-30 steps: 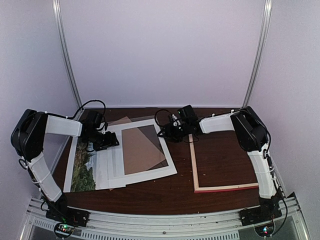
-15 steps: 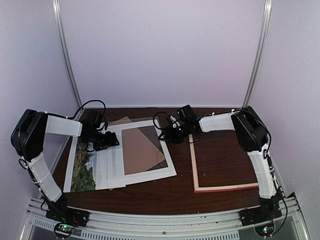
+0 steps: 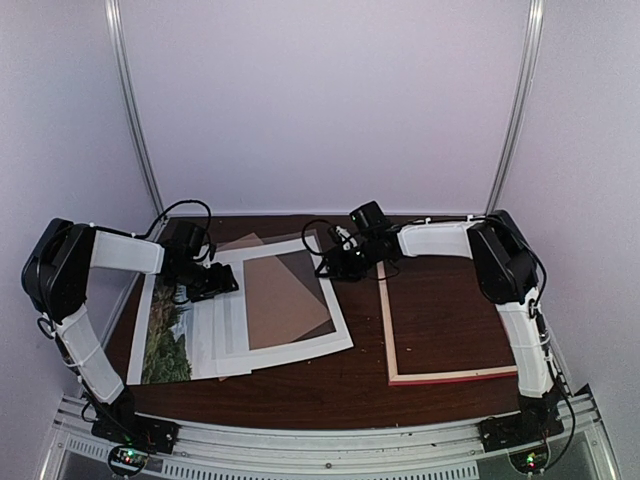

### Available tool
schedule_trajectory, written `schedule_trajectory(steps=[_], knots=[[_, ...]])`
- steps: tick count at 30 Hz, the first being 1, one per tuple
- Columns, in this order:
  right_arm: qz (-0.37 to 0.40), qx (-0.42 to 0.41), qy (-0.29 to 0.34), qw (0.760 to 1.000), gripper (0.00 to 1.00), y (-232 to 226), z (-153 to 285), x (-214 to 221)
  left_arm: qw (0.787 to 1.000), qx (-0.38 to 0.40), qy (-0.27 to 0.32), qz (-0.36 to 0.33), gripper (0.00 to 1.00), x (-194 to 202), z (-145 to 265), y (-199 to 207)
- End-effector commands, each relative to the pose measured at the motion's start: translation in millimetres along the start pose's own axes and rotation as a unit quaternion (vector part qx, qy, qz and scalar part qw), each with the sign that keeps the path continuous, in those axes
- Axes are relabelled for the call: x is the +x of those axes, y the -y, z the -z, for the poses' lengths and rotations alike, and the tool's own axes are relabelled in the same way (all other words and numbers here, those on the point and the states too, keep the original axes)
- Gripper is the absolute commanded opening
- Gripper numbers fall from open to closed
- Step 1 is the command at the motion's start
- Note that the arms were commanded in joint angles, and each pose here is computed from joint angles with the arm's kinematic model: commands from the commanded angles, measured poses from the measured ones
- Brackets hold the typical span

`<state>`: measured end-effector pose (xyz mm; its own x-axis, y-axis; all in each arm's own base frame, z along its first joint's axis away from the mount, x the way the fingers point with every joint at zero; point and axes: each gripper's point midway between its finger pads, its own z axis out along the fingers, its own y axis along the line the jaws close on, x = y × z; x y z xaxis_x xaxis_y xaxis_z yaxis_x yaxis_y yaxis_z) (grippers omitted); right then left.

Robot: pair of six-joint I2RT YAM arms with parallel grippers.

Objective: Put the photo into the frame
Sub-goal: Pick up the glass panel from the mat board.

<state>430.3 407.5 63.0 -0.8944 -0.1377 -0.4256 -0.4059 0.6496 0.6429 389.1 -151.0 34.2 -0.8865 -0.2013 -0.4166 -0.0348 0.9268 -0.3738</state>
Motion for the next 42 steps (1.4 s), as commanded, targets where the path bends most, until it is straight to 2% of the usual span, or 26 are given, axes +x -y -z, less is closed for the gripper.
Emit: schedule_trajectory(steps=[1,17,30,37,42], knots=[[0.052,-0.009,0.014,0.998,0.52,-38.4,16.3,-13.4,1.0,0.017,-0.016,-0.003,0.79,11.3,-6.8,1.6],[0.119,0.063,-0.011,0.991,0.58,-39.7,13.6,-6.5,1.0,0.022,-0.016,-0.005,0.8,12.3,-6.8,3.4],[0.135,0.069,-0.02,0.988,0.62,-44.2,10.7,-5.0,1.0,0.025,-0.016,-0.007,0.79,11.8,-6.3,4.6],[0.121,0.044,-0.02,0.991,0.57,-50.1,7.3,-2.6,1.0,0.028,-0.013,-0.007,0.79,11.8,-5.6,5.4],[0.072,0.001,-0.003,0.997,0.52,-53.8,11.5,-7.8,0.999,0.037,-0.009,-0.009,0.79,11.3,-5.0,8.3]])
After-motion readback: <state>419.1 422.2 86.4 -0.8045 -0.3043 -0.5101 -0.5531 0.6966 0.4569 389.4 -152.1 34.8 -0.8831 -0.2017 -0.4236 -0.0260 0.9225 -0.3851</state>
